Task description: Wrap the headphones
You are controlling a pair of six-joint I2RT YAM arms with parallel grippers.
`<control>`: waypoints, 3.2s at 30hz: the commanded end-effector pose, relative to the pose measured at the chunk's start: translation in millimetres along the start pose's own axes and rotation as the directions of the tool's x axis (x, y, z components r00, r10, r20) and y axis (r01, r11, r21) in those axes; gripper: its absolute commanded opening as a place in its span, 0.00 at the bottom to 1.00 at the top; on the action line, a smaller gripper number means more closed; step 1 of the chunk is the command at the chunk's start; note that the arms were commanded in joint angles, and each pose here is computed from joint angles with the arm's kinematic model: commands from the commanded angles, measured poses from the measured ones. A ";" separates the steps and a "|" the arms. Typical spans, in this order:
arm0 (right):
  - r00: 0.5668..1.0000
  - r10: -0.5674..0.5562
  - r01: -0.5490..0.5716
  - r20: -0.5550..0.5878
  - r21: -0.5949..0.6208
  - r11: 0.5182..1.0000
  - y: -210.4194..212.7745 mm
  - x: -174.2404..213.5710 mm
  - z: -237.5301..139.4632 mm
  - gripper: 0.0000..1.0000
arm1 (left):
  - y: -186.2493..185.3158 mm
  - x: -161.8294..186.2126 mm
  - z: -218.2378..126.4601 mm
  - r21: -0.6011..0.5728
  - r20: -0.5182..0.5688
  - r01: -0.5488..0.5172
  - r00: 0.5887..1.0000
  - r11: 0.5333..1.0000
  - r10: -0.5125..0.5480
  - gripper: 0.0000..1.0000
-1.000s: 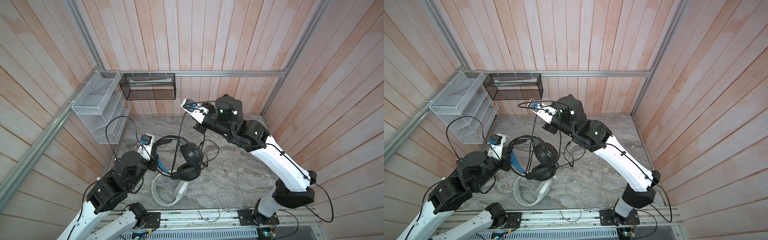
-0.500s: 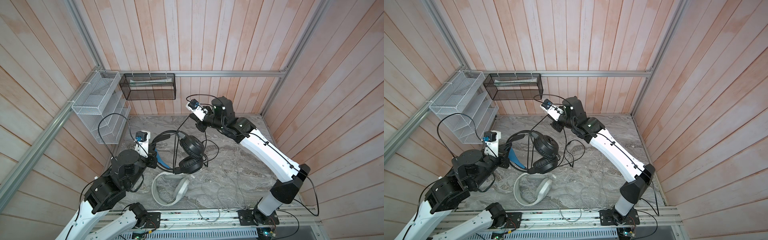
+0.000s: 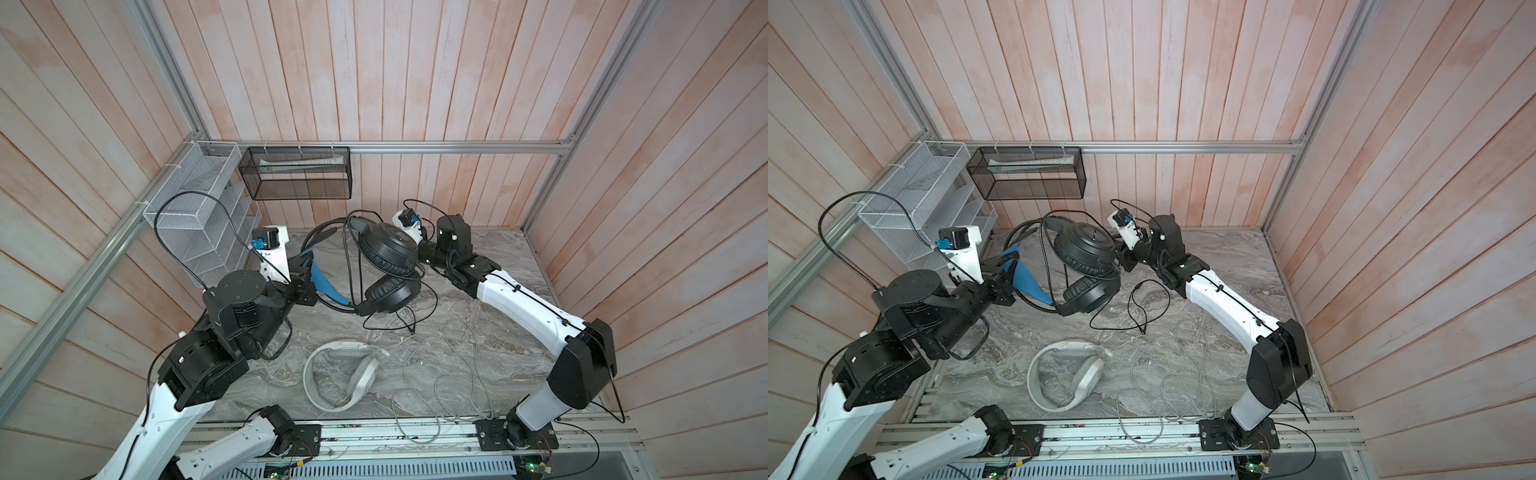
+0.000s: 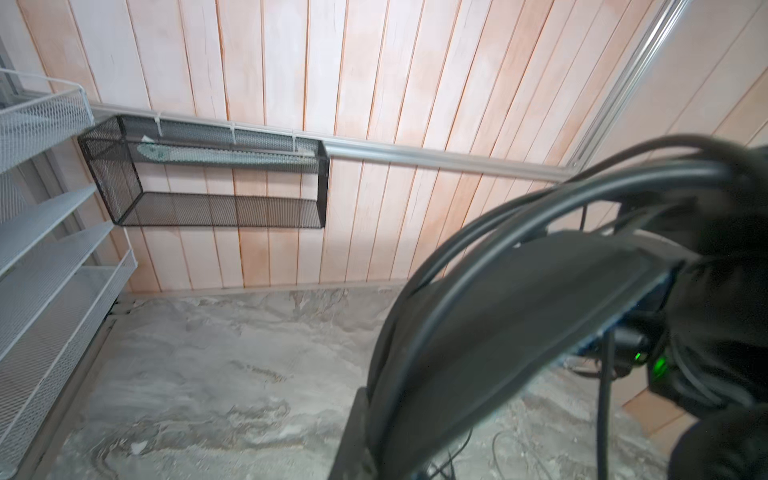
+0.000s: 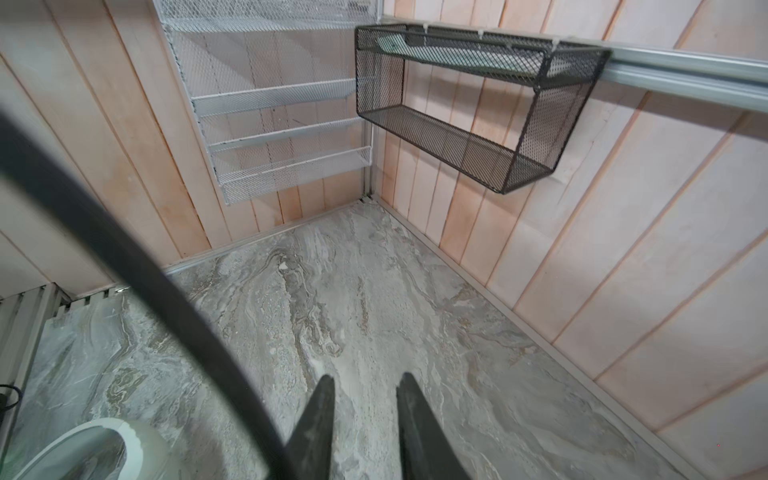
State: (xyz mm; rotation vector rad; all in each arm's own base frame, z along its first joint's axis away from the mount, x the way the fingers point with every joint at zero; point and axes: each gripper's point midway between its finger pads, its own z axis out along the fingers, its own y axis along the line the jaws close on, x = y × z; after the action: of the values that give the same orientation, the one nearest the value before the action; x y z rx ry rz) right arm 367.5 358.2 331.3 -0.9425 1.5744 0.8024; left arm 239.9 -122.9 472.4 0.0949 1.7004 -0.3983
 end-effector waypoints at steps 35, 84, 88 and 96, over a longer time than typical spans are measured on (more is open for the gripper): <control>0.893 0.442 -0.430 0.081 -0.132 0.893 70.6 143.0 26.4 0.54 | -3.2 -66.4 31.4 -0.115 0.100 0.098 0.991 0.989 -0.087 0.00; 0.863 -0.363 0.498 -0.352 0.469 0.729 80.8 29.0 -81.8 0.00 | 88.3 220.0 125.6 -0.360 -0.544 -0.334 0.834 0.871 0.095 0.00; 0.870 -0.363 0.492 -0.333 0.555 0.671 65.5 9.6 -81.7 0.01 | 82.3 233.1 116.9 -0.312 -0.565 -0.321 0.819 0.894 0.097 0.00; 0.913 -0.302 0.406 -0.273 0.659 0.633 23.0 -8.7 -77.9 0.15 | 69.8 253.9 102.9 -0.224 -0.599 -0.325 0.789 0.919 0.133 0.00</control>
State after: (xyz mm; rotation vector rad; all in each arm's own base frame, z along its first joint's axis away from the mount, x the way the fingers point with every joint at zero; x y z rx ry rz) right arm 293.0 313.6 313.8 -0.8679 1.5834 -0.2079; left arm 319.0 -121.4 199.6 0.1808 2.3093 0.1966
